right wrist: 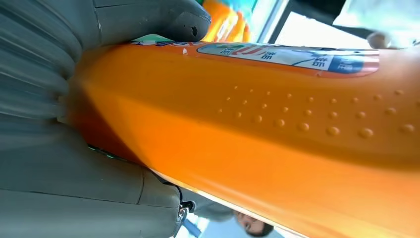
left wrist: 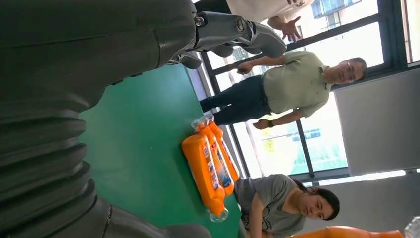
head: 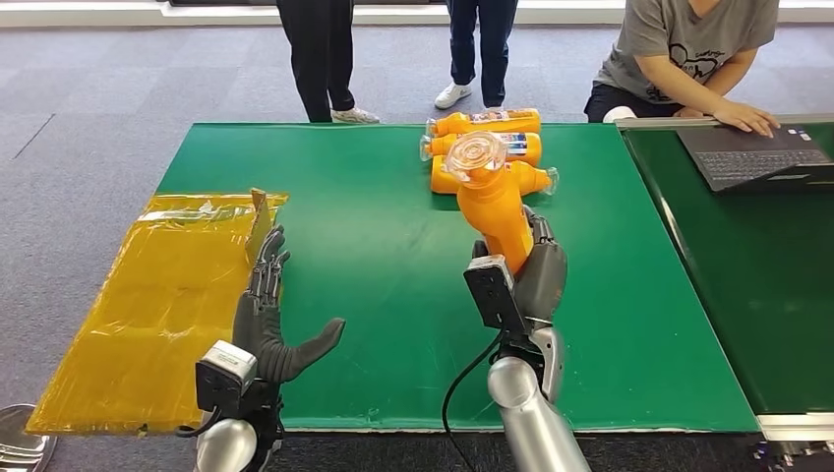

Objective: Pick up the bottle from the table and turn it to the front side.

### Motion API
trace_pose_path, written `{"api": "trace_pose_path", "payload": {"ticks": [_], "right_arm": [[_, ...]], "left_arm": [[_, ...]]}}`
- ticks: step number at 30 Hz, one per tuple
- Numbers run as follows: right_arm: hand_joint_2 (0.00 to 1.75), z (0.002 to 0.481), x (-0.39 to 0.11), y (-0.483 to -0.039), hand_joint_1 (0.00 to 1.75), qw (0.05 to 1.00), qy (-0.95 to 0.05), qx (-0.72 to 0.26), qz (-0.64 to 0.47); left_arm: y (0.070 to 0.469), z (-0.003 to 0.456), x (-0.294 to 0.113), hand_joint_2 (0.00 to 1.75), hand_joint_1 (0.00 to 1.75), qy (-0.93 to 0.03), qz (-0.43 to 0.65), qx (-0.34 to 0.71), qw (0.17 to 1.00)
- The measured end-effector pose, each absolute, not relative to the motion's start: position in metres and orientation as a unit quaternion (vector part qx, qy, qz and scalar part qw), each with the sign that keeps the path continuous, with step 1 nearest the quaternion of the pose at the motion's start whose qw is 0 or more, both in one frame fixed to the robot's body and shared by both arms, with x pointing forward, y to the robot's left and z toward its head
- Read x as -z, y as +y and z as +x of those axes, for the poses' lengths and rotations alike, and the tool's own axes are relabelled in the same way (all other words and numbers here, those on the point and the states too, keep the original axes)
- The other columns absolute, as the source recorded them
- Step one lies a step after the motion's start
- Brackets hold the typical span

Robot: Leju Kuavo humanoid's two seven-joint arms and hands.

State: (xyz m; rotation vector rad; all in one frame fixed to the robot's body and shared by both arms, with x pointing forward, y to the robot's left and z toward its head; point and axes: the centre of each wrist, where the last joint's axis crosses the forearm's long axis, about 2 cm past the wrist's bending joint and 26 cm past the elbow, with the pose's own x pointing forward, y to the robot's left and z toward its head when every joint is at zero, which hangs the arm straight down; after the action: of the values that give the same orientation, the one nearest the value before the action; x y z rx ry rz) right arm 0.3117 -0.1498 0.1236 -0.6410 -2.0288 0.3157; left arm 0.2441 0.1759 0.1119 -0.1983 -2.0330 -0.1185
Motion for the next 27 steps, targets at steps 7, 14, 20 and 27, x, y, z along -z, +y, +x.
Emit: {"api": "trace_pose_path", "payload": {"ticks": [7, 14, 20, 27], "right_arm": [[1.75, 0.311, -0.107, -0.13, 1.75, 0.495, -0.823, -0.157, -0.231], [1.75, 0.305, -0.091, -0.113, 1.75, 0.511, -0.811, -0.197, -0.206], [1.75, 0.303, -0.086, -0.11, 1.75, 0.518, -0.805, -0.208, -0.2], [1.75, 0.302, -0.083, -0.109, 1.75, 0.522, -0.802, -0.213, -0.199]], "left_arm": [[0.168, 0.254, -0.13, 1.75, 0.0, -0.864, -0.122, 0.062, 0.485], [0.16, 0.281, -0.166, 1.75, 0.0, -0.875, -0.203, 0.088, 0.432], [0.158, 0.285, -0.172, 1.75, 0.0, -0.877, -0.207, 0.096, 0.423], [0.159, 0.285, -0.172, 1.75, 0.0, -0.877, -0.207, 0.098, 0.422]]}}
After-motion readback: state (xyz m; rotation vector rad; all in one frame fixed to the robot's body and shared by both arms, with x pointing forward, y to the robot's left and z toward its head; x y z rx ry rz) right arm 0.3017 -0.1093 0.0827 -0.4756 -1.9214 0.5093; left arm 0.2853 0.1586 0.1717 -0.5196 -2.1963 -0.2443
